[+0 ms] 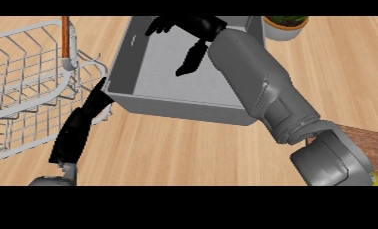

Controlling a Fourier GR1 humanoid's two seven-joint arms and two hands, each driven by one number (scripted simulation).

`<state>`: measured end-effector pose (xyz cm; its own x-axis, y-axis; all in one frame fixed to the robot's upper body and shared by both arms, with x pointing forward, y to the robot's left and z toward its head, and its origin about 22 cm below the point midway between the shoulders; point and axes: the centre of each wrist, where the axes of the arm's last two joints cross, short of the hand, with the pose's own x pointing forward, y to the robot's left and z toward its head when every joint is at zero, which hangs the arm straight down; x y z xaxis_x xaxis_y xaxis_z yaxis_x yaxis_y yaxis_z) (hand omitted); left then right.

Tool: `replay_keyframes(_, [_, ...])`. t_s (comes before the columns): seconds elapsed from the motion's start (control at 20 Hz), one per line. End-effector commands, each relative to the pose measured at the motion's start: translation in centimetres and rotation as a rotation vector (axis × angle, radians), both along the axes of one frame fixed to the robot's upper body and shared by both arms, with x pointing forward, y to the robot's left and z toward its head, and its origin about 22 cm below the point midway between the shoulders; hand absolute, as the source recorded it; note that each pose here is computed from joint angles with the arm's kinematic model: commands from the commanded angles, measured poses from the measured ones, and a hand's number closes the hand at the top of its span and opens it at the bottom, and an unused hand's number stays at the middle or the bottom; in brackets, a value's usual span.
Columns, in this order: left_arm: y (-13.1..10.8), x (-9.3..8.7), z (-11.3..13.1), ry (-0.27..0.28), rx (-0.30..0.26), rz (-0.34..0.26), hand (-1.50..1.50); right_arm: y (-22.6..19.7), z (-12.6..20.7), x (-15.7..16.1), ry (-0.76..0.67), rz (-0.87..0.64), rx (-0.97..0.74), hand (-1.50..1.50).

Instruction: Pick the squash from the cutting board and place it in the cardboard box

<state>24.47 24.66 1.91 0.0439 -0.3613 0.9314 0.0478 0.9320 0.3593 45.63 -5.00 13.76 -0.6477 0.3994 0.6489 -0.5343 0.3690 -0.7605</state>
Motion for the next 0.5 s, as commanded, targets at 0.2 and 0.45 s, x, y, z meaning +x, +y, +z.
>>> replay_keyframes(0.2, [0.6, 0.4, 0.5, -0.026, 0.019, 0.017, 0.0, -0.4, 0.0, 0.2, 0.183, -0.145, 0.362, -1.5])
replay_keyframes(0.45, [2.5, 0.5, 1.4, -0.034, 0.012, 0.057, 0.0, -3.1, 2.0, 1.3, 0.295, -0.163, 0.544, -1.5])
